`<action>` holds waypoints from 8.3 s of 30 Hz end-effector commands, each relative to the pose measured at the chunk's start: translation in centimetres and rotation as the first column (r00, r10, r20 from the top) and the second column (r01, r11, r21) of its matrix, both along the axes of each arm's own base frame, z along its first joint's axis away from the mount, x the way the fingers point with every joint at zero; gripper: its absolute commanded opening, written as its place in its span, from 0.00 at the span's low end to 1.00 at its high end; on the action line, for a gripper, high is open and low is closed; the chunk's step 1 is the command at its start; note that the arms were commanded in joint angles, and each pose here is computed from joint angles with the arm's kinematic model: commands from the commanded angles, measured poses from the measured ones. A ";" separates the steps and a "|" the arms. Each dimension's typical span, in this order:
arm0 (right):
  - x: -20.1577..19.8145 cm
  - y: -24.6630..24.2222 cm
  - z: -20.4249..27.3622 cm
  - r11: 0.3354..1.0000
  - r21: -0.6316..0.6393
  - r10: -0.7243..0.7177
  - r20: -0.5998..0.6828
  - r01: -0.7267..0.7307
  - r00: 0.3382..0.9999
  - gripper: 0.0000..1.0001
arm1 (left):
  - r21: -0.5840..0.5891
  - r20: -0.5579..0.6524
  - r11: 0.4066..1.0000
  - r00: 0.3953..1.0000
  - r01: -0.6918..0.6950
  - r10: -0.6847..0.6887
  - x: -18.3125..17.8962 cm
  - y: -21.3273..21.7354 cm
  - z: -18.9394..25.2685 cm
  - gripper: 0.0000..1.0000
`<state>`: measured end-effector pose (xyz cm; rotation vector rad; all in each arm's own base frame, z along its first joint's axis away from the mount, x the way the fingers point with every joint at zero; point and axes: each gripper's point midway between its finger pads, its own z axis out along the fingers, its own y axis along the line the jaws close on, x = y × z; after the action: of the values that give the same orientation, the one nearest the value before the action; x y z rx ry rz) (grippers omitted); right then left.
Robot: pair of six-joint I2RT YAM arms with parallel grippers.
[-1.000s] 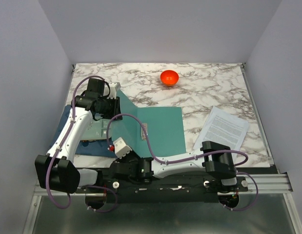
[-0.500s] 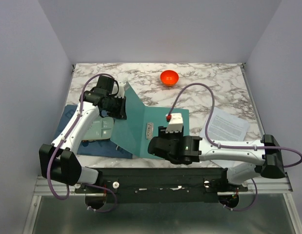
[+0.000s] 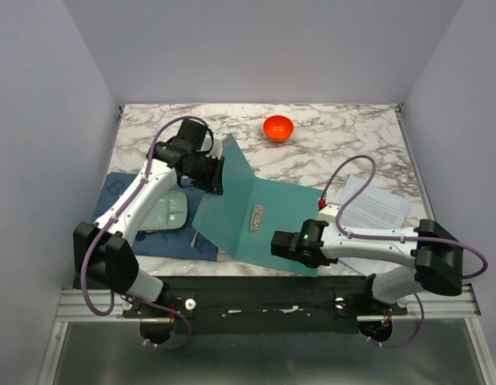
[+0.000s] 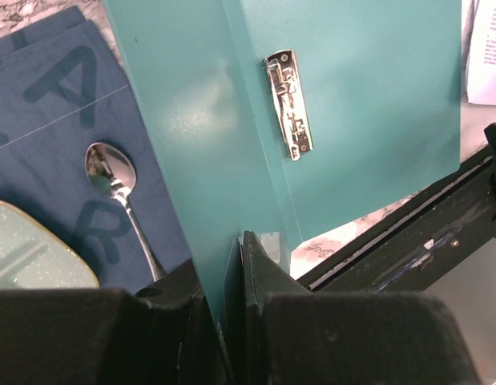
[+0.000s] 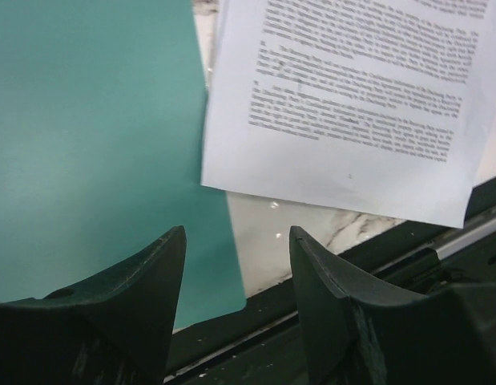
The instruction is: Put the files into the folder
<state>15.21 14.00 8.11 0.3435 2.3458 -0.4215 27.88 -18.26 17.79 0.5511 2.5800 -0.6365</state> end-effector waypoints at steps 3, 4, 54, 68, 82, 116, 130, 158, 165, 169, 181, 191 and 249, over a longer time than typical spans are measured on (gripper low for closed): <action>-1.0 -2.2 -1.2 0.993 0.060 -0.098 -0.047 0.101 0.994 0.62 | -0.067 0.002 0.997 0.999 0.039 -0.039 -0.1 -1.6 1.9 0.20; -0.8 -2.2 -1.4 0.993 0.062 -0.097 -0.055 0.101 0.994 0.62 | -0.070 -0.005 0.997 0.999 0.041 -0.042 0.0 -1.8 1.8 0.20; 5.5 -0.6 -3.3 0.994 0.098 0.082 -0.272 -0.057 0.959 0.43 | -0.125 -0.216 0.987 0.969 0.099 -0.124 -4.8 -2.2 -5.8 0.99; 4.5 -0.1 -4.6 0.988 0.121 0.136 -0.340 -0.100 0.931 0.28 | -0.040 -0.007 0.994 0.994 0.105 -0.106 -2.3 -0.6 -2.7 0.99; 4.2 -0.8 -4.2 0.989 0.095 0.141 -0.346 -0.115 0.927 0.18 | 0.107 0.117 0.993 0.991 0.049 -0.062 -0.3 2.4 -2.9 0.99; 4.5 8.8 0.5 0.925 0.158 0.375 -0.224 -0.346 0.900 0.01 | 0.117 0.192 0.993 0.981 -0.009 -0.013 0.5 3.5 0.0 0.99; 1.6 15.8 0.3 0.817 0.278 0.560 -0.172 -0.505 0.810 0.01 | 0.158 0.197 0.987 0.980 -0.026 -0.006 0.1 4.5 -0.3 0.99; 2.7 4.1 -1.5 0.966 0.051 0.257 -0.290 -0.253 0.922 0.61 | 0.171 0.219 0.984 0.976 -0.056 0.018 -0.7 5.5 0.1 0.99; 2.5 3.1 -3.3 0.972 0.007 0.225 -0.311 -0.234 0.924 0.60 | 0.171 0.218 0.984 0.976 -0.054 0.016 -0.7 5.5 0.2 0.99; 2.8 3.0 -3.4 0.971 -0.004 0.226 -0.292 -0.237 0.929 0.58 | 0.166 0.213 0.985 0.977 -0.052 0.016 -0.7 5.4 0.2 0.99; 3.7 2.8 -4.2 0.973 -0.027 0.214 -0.273 -0.230 0.938 0.33 | 0.172 0.197 0.984 0.980 -0.048 0.014 -0.9 5.4 -0.6 0.99; 3.9 2.9 -4.3 0.974 -0.024 0.213 -0.264 -0.227 0.941 0.13 | 0.162 0.183 0.986 0.983 -0.043 0.013 -1.1 5.2 -1.1 0.99; 5.9 2.7 0.6 0.745 0.625 0.284 0.018 -0.233 0.959 0.77 | 0.200 0.160 0.979 0.987 -0.029 -0.003 -1.0 5.7 -1.5 0.99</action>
<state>21.03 15.54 8.78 0.2732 2.4759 0.3949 26.35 -12.66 15.99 0.6126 2.5063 -0.3198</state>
